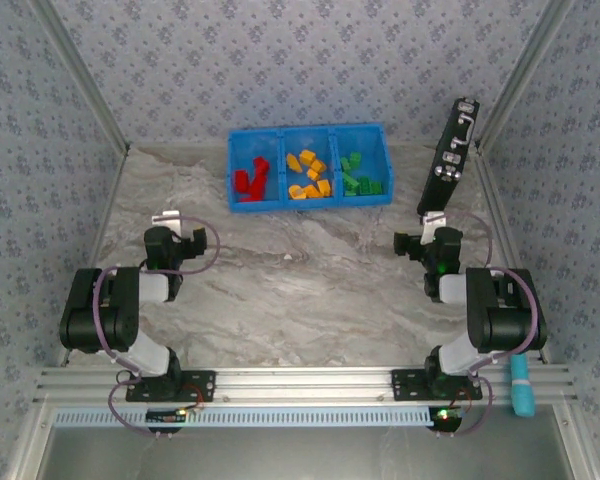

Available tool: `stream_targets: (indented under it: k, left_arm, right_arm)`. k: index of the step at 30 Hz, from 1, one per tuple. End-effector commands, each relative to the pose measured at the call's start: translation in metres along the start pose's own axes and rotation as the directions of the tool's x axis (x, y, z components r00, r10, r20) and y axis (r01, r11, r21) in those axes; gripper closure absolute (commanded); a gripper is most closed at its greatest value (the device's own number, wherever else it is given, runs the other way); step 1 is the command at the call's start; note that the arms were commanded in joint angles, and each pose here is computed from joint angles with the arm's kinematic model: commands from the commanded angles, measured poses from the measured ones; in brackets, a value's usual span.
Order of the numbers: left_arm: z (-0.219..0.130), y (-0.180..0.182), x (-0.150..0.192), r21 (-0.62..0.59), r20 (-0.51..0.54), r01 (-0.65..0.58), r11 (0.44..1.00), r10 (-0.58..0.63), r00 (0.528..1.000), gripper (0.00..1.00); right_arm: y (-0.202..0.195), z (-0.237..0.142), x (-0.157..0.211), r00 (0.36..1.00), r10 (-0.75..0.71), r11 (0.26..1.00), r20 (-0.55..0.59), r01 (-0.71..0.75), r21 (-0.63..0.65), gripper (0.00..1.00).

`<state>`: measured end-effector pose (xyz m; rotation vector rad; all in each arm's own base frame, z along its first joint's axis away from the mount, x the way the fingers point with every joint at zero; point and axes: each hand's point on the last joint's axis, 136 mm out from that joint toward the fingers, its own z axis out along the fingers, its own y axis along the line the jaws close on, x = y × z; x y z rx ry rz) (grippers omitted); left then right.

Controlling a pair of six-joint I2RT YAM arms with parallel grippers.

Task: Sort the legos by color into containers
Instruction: Reset both arms

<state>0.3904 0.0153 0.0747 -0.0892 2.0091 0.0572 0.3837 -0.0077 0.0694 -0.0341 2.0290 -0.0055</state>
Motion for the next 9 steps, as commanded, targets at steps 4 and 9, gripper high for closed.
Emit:
stream_targets:
  k: [4,9]
  left_arm:
    - [0.0007,-0.0011,-0.0158,0.004,0.048,-0.005,1.0,0.005,0.999,0.0]
    - [0.0008,-0.0009,-0.0161,0.004,0.048,-0.006,1.0,0.006,0.999,0.0]
  right_arm:
    - [-0.0048,0.0013,-0.0164,0.999,0.005,1.0,0.045,-0.006,0.026,0.01]
    - [-0.0045,0.0011,-0.0161,0.999,0.006,1.0,0.046,-0.007,0.025,0.0]
